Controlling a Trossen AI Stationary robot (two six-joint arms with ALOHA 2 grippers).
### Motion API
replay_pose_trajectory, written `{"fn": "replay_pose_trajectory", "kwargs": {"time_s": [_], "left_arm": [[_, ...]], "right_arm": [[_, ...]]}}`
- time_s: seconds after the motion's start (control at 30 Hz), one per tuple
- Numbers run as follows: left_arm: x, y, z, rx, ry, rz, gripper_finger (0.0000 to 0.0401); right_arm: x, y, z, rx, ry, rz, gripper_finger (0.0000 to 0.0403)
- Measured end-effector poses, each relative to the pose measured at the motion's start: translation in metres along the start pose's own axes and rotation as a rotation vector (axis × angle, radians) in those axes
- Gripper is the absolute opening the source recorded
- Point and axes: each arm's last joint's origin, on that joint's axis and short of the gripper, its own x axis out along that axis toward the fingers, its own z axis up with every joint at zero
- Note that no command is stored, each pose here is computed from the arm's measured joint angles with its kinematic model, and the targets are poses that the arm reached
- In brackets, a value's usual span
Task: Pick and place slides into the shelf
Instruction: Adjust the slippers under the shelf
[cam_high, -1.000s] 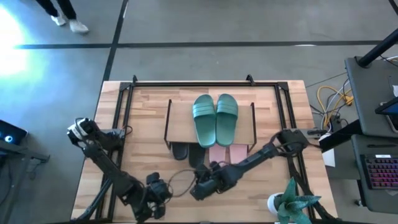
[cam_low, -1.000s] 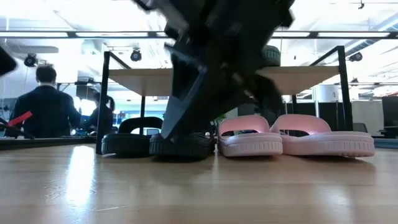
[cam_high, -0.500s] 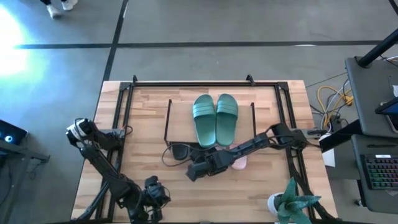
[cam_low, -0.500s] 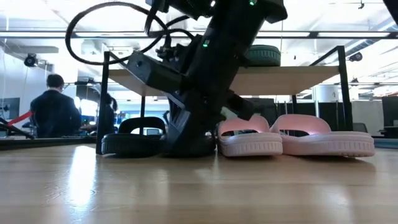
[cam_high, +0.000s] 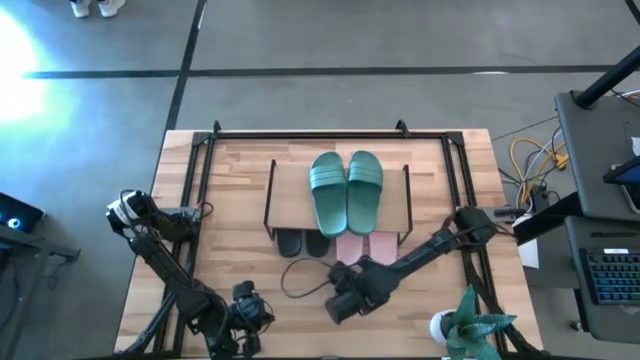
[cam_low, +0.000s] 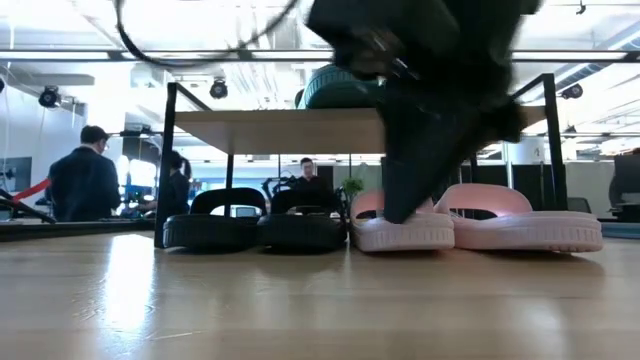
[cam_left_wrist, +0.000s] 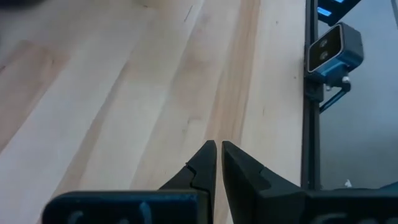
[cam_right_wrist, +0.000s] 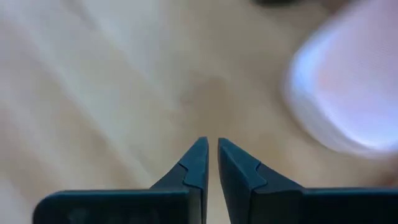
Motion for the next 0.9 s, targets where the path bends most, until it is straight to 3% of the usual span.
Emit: {"fn": "replay_pose_trajectory", "kwargs": {"time_s": [0.13,0.27,0.5,0.7,0.9], "left_arm": [[0.001,0.003,-0.002,0.008,-0.006,0.013,0.0011],[0.002,0.005,-0.003,0.012,-0.009,0.022,0.0011],[0.002,0.005,-0.003,0.011,-0.009,0.021,0.0011],[0.002,0.005,-0.003,0.036,-0.009,0.022,0.0011],[0.003,0.006,-0.002,0.063,-0.009,0.025,0.0011]], "right_arm": [[0.004,-0.010,-0.007,0.024,-0.044,-0.113,0.0028],[0.012,-0.020,0.008,0.038,-0.109,-0.163,0.0028],[0.022,-0.032,0.029,0.066,-0.055,-0.176,0.0028],[-0.007,-0.019,-0.001,0.066,0.017,-0.106,0.0028],[-0.025,-0.019,-0.053,0.153,0.073,-0.219,0.0028]]}}
